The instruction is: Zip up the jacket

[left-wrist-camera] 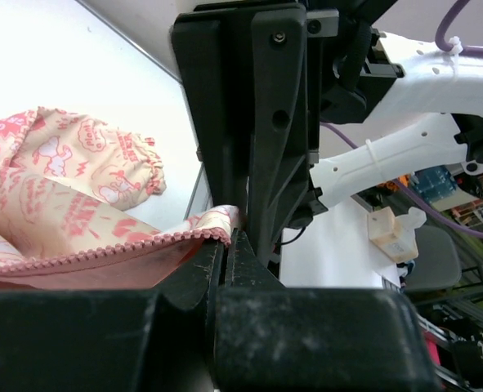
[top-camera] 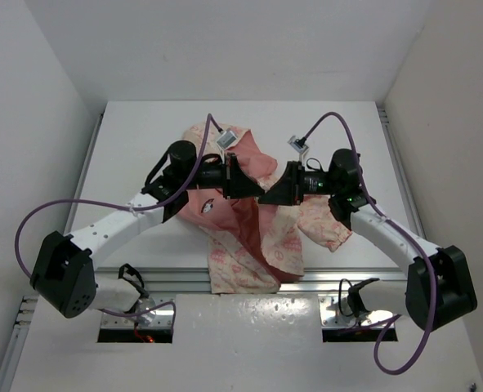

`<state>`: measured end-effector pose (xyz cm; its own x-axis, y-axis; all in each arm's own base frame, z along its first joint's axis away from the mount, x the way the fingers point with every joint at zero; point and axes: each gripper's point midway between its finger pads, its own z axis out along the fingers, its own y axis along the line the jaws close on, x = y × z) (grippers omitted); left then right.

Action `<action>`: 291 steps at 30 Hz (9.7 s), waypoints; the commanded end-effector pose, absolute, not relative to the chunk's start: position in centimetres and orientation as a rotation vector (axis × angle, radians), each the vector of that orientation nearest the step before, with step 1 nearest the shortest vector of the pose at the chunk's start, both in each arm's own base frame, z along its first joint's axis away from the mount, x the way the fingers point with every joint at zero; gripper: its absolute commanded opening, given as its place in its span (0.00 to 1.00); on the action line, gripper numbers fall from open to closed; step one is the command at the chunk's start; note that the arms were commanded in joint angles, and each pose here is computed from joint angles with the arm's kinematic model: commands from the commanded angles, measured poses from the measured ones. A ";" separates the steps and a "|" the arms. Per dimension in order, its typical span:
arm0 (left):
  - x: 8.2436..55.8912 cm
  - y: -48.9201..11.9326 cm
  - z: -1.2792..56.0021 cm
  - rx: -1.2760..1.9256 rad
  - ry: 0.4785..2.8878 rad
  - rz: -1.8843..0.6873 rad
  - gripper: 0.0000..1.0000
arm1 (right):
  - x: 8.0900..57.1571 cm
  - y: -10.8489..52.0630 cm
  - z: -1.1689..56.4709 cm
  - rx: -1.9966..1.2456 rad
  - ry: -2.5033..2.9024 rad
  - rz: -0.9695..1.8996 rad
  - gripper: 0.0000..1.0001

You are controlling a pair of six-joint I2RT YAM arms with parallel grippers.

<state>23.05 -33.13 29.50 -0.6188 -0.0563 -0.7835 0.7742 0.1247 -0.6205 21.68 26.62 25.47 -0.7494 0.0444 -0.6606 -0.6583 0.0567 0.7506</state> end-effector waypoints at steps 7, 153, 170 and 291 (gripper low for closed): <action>22.9 -33.4 31.8 0.740 1.650 -1.586 0.00 | 22.0 27.1 28.2 -0.711 1.665 1.696 0.00; 38.7 -7.6 17.0 0.554 2.328 -0.388 0.00 | 30.4 9.7 11.4 -0.147 2.223 0.940 0.00; 37.8 3.4 11.4 0.072 2.488 -0.663 0.00 | 27.5 1.4 14.5 -0.027 2.191 0.720 0.00; 20.9 -4.4 9.4 0.945 2.719 -0.198 0.84 | 26.9 10.3 14.4 -0.353 2.200 0.837 0.00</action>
